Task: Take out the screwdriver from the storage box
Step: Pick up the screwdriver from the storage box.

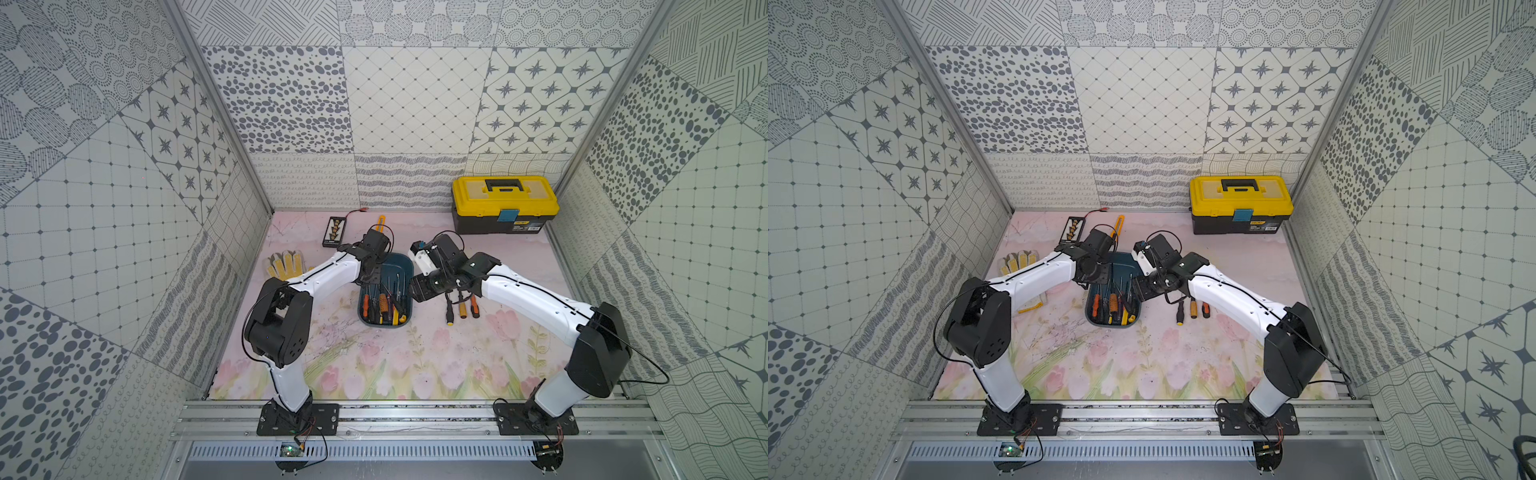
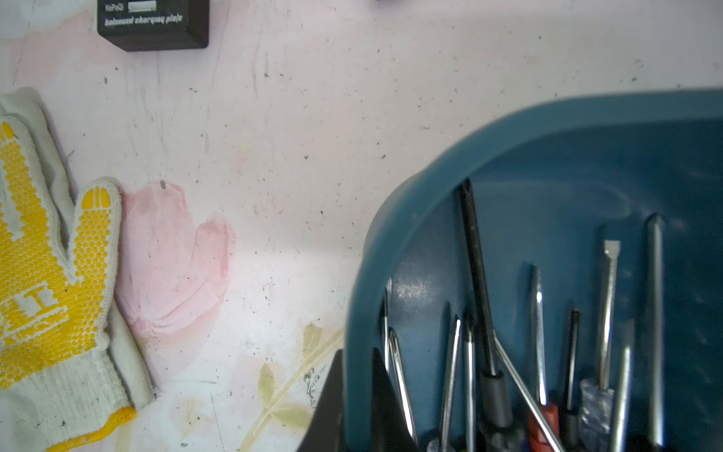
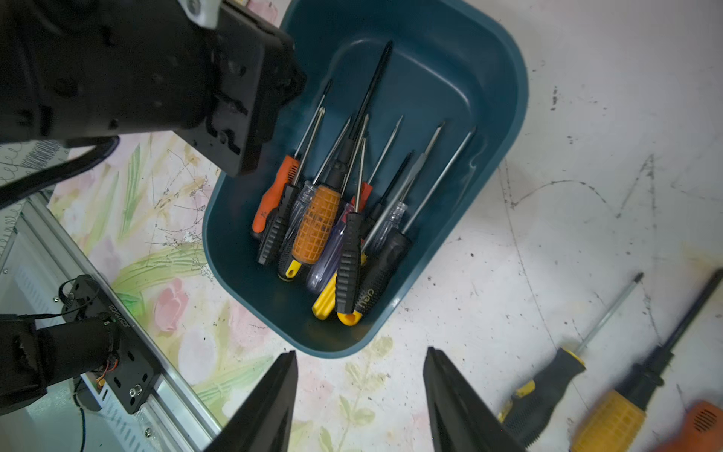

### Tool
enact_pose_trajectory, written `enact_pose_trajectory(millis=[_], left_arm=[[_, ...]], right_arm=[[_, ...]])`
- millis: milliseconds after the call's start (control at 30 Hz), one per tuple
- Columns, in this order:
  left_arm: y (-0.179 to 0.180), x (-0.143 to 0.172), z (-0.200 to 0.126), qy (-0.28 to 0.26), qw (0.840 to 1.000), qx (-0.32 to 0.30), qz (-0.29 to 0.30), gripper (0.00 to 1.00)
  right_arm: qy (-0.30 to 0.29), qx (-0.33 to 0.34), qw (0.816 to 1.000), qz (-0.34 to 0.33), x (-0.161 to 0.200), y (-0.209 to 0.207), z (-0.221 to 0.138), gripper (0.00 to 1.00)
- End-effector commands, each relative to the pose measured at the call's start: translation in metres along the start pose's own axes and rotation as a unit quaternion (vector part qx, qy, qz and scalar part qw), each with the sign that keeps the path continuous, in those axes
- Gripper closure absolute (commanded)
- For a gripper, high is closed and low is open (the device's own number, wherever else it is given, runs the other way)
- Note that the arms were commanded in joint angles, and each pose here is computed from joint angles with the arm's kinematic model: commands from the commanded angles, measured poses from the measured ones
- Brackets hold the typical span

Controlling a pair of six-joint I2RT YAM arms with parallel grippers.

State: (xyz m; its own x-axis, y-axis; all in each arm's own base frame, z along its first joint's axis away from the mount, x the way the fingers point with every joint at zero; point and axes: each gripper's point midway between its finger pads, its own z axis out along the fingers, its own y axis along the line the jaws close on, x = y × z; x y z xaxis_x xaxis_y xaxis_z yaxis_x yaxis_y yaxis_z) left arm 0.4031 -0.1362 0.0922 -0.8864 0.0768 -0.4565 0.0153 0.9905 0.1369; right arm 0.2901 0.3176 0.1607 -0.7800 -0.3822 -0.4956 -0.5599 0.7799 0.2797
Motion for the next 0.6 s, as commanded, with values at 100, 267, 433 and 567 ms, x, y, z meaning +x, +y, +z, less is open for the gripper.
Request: enact_pose_trajectory(millis=[100,267,433,567], left_arm=[[0.003,-0.013,-0.001,-0.026,0.999,-0.012,-0.014,1.0],[0.002,-0.013,-0.001,-0.025,1.0,-0.011,-0.013,1.0],[0.0,-0.012,0.001,-0.017,1.0,-0.009,-0.015,1.0],[0.0,-0.011,0.001,-0.016,1.0,-0.006,-0.016,1.0]], right_arm=[[0.016,-0.026,0.999,-0.027,-0.006,0.021,0.042,0.47],[0.027,-0.024,0.999,-0.028,-0.008,0.023,0.064,0.51],[0.043,-0.017,0.999,-0.019,-0.004,0.02,0.082,0.53],[0.054,-0.007,0.998,-0.011,0.001,0.016,0.094,0.55]])
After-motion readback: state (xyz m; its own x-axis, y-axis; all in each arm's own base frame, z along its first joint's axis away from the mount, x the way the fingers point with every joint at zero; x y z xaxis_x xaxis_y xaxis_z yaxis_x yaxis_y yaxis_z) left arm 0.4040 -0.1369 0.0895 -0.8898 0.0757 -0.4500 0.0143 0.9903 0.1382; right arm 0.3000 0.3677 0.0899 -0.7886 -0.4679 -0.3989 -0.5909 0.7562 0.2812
